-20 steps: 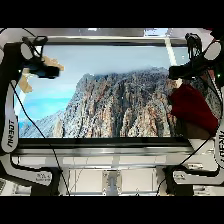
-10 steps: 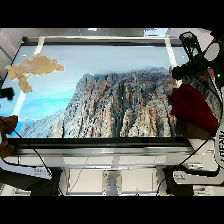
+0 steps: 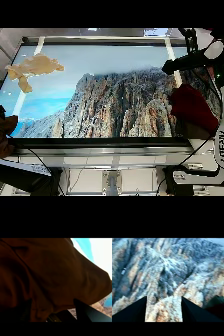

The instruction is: Fold the shirts.

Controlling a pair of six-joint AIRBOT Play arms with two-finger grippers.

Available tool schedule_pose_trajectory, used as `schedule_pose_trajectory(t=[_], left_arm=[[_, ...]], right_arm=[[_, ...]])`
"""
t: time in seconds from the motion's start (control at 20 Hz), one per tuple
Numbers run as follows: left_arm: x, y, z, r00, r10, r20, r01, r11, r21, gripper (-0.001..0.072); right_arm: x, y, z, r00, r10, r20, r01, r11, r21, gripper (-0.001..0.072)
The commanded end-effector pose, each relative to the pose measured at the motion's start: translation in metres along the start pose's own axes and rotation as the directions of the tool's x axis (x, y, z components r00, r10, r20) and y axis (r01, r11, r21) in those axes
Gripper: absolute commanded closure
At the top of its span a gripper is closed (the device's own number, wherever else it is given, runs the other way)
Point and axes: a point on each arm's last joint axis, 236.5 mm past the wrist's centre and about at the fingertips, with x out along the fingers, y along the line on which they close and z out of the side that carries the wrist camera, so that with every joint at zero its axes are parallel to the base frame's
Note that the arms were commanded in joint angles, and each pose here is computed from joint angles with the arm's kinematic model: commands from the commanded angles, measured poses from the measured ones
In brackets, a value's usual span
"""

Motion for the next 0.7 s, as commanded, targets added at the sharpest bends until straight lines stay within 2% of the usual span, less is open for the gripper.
schedule_pose_trajectory(t=[0.0,0.15,0.2,0.25,0.3,0.35,0.45,0.55,0.6,0.65], left_arm=[[0.016,0.002,0.005,1.000,0.001,0.002,-0.001,1.000,-0.001,0.0094],[0.025,0.001,0.005,1.000,0.000,-0.008,0.000,1.000,-0.001,0.0096],[0.030,0.002,0.001,1.000,-0.001,-0.031,0.000,1.000,-0.003,0.0117],[0.035,0.003,-0.004,0.998,0.002,-0.055,-0.002,1.000,-0.003,0.0182],[0.039,0.003,-0.008,0.997,-0.001,-0.075,0.000,1.000,-0.005,0.0385],[0.040,0.002,-0.011,0.996,-0.001,-0.089,0.001,1.000,-0.006,0.0691],[0.037,-0.014,-0.012,0.993,-0.066,-0.100,0.066,0.998,-0.007,0.0695],[0.020,-0.061,-0.011,0.958,-0.267,-0.106,0.268,0.963,-0.005,0.0696],[0.001,-0.097,-0.008,0.908,-0.408,-0.099,0.410,0.912,0.008,0.0695],[-0.023,-0.133,-0.007,0.835,-0.541,-0.099,0.547,0.837,0.035,0.0696]], right_arm=[[-0.002,0.030,0.014,0.990,0.129,0.060,-0.132,0.990,0.047,0.0232],[-0.003,0.039,0.016,0.984,0.163,0.066,-0.166,0.984,0.055,0.0231],[-0.003,0.040,0.015,0.984,0.167,0.065,-0.171,0.984,0.058,0.0231],[-0.003,0.040,0.016,0.984,0.166,0.068,-0.171,0.983,0.073,0.0232],[-0.004,0.040,0.016,0.984,0.167,0.068,-0.174,0.979,0.105,0.0232],[-0.004,0.041,0.014,0.983,0.171,0.058,-0.178,0.974,0.141,0.0232],[-0.004,0.045,0.013,0.981,0.187,0.056,-0.193,0.967,0.167,0.0232],[-0.004,0.046,0.010,0.980,0.193,0.042,-0.197,0.966,0.168,0.0233],[-0.004,0.046,0.010,0.980,0.193,0.042,-0.198,0.966,0.168,0.0233],[-0.004,0.047,0.009,0.980,0.196,0.039,-0.200,0.965,0.172,0.0233]])
